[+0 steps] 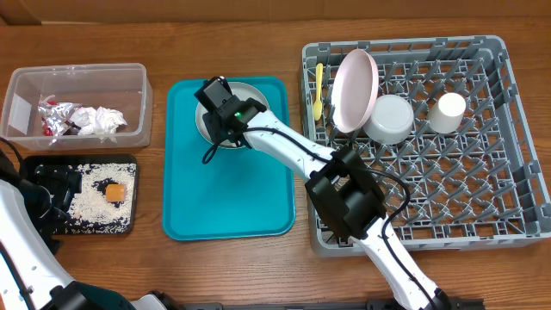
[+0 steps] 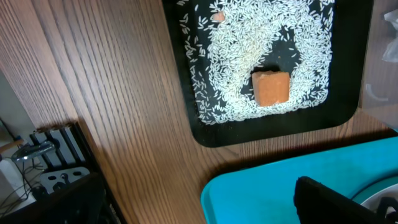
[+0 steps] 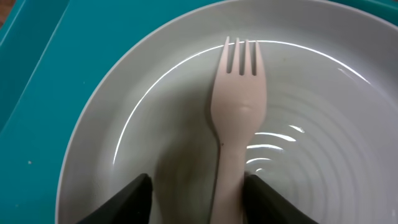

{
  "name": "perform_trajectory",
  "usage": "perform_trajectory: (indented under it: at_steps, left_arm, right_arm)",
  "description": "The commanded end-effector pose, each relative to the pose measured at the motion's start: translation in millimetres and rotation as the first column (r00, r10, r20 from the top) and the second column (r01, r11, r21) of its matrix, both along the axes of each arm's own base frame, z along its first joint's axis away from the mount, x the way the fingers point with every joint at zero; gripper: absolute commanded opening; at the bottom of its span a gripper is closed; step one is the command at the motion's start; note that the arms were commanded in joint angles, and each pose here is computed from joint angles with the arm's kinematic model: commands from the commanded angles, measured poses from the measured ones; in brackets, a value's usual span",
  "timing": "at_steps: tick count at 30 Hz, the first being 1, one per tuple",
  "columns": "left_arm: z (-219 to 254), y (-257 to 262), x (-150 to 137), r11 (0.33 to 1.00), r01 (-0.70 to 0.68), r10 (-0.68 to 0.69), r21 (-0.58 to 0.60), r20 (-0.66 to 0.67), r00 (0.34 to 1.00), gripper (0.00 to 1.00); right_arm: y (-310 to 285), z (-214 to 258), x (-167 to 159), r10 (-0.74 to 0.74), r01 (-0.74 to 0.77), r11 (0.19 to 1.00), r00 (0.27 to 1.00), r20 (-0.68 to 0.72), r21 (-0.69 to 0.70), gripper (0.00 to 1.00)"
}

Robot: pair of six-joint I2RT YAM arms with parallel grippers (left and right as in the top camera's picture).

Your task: Sort waste into correct bins and load items into the dishwasher rack

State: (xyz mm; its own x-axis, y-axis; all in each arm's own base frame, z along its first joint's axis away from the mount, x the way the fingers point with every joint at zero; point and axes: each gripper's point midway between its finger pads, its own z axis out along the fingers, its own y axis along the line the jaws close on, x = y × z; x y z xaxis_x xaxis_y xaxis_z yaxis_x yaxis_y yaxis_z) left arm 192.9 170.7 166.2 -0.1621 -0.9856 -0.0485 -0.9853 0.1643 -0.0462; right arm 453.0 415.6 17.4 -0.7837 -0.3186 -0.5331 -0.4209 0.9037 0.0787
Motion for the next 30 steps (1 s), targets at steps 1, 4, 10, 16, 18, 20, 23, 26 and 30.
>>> perform_trajectory:
  at_steps: [1, 4, 10, 16, 18, 20, 23, 26, 30]
  left_arm:
    - [2, 1, -2, 1.000, -0.010, 0.010, 0.015, -0.002, 1.000, 1.00]
    - [2, 1, -2, 1.000, -0.010, 0.010, 0.015, -0.002, 1.000, 1.00]
    - [2, 1, -2, 1.000, -0.010, 0.010, 0.015, -0.002, 1.000, 1.00]
    - [2, 1, -2, 1.000, -0.010, 0.010, 0.015, -0.002, 1.000, 1.00]
    - [2, 1, -2, 1.000, -0.010, 0.010, 0.015, -0.002, 1.000, 1.00]
    - [2, 1, -2, 1.000, -0.010, 0.010, 0.015, -0.002, 1.000, 1.00]
    - [2, 1, -2, 1.000, -0.009, 0.009, 0.015, -0.002, 1.000, 1.00]
    - [2, 1, -2, 1.000, -0.009, 0.009, 0.015, -0.002, 1.000, 1.00]
    - [2, 1, -2, 1.000, -0.009, 0.009, 0.015, -0.002, 1.000, 1.00]
  right_arm:
    - [-8, -12, 8, -0.020, 0.020, 1.000, 1.000, -0.020, -0.005, 0.37]
    - [-13, -20, 7, -0.026, 0.025, 0.999, 0.999, -0.036, -0.021, 0.17]
    - [-13, -19, 7, -0.026, 0.025, 0.999, 0.999, -0.035, -0.021, 0.04]
    - [-12, -10, 9, -0.026, 0.025, 1.000, 0.999, -0.027, -0.013, 0.04]
    - [-11, -5, 10, -0.026, 0.026, 1.000, 0.999, -0.020, -0.006, 0.04]
    - [-10, 2, 11, -0.025, 0.025, 1.000, 1.000, -0.012, 0.003, 0.07]
    - [-3, 6, 10, -0.008, 0.008, 0.999, 1.000, -0.014, 0.034, 0.50]
    - [5, 8, 9, 0.022, -0.019, 0.997, 0.999, -0.029, 0.081, 0.62]
    - [11, 13, 15, 0.024, -0.024, 0.994, 1.000, 0.002, 0.110, 0.63]
